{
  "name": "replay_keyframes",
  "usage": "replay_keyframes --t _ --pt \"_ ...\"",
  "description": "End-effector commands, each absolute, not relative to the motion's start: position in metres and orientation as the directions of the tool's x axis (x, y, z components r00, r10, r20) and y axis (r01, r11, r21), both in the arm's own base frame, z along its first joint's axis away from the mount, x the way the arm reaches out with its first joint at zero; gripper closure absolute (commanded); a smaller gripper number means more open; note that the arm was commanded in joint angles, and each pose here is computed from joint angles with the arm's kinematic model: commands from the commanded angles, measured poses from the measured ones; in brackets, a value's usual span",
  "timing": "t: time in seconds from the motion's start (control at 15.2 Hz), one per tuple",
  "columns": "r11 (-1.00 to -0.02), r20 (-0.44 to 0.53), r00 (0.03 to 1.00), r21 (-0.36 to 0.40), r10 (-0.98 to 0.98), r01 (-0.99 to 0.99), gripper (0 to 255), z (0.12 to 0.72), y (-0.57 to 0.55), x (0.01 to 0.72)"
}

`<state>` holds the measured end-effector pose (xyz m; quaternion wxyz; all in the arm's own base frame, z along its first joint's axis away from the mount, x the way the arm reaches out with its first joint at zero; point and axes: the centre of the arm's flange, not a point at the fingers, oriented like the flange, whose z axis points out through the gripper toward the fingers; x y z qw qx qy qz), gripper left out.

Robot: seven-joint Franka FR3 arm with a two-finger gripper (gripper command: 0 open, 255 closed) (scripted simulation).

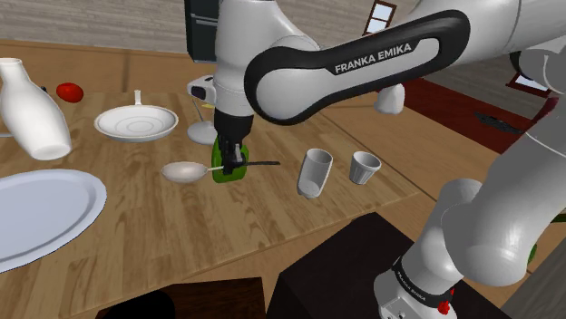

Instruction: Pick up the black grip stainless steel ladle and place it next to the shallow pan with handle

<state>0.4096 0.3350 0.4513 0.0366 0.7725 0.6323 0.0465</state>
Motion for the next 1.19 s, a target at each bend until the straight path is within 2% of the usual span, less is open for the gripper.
replay_keyframes --t 0.0,1.12 --pt "-0.198 0.026 0.196 0.115 0.98 0.973 255 0.45 0.351 0.434" --pt "-0.198 0.026 0.196 0.115 0.98 0.973 255 0.445 0.469 0.614"
